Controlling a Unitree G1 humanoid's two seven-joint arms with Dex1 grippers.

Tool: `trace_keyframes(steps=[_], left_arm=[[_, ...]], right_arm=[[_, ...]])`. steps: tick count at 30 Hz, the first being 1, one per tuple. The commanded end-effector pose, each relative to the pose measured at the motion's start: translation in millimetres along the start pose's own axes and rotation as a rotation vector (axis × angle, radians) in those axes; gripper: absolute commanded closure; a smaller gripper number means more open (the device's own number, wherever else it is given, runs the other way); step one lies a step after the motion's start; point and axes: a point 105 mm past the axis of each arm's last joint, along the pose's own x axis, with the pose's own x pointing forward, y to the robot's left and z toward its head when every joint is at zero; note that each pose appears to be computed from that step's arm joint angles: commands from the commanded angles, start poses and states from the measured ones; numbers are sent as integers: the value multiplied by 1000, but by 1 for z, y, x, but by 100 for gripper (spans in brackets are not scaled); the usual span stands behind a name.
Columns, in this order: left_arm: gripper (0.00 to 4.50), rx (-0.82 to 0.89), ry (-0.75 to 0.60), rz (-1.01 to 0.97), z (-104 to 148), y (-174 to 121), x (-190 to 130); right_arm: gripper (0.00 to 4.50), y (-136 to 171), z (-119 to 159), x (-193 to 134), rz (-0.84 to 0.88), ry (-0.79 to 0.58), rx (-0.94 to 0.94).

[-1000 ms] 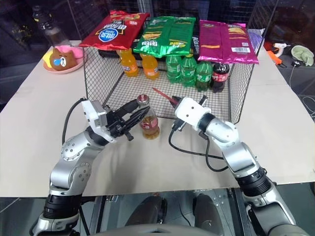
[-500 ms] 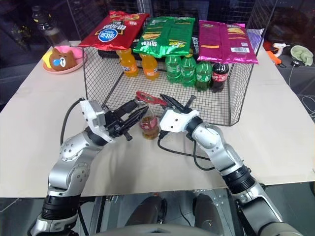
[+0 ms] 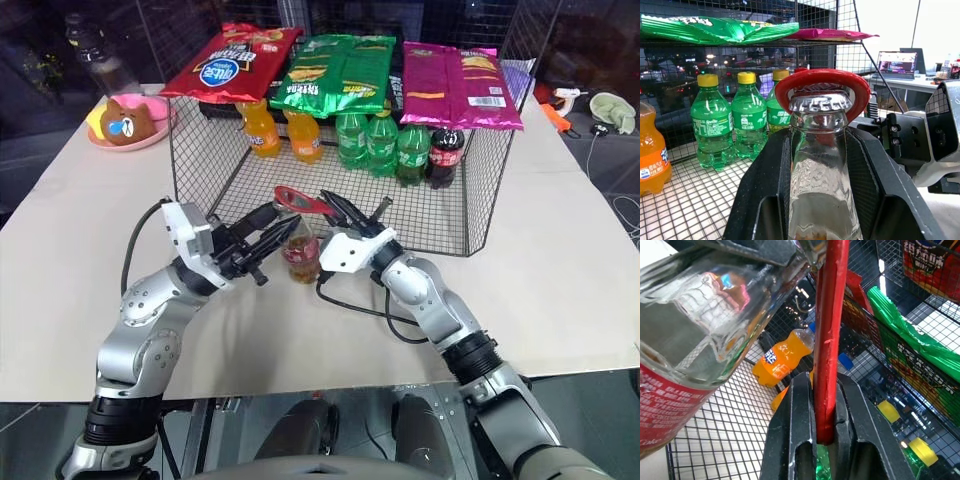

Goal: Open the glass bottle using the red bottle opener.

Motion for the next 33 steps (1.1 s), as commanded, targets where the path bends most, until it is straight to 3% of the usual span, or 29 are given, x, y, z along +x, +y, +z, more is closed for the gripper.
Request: trace_keyframes(steps=[1,10,17,33], left_arm=[[341,-30,45,-9,-11,-2,2],[341,-54,23,8,-10,-1,2],[341,-43,36,-5,-12,-1,4],[341,-42,38,-6,-15,0,5]], right_arm=[[450,29,12,2,118,-64,-32],[450,44,12,3,196,-44,-12],[450,41,13,3,226,-81,-108],[450,-17,7,16,220,-166,-454]])
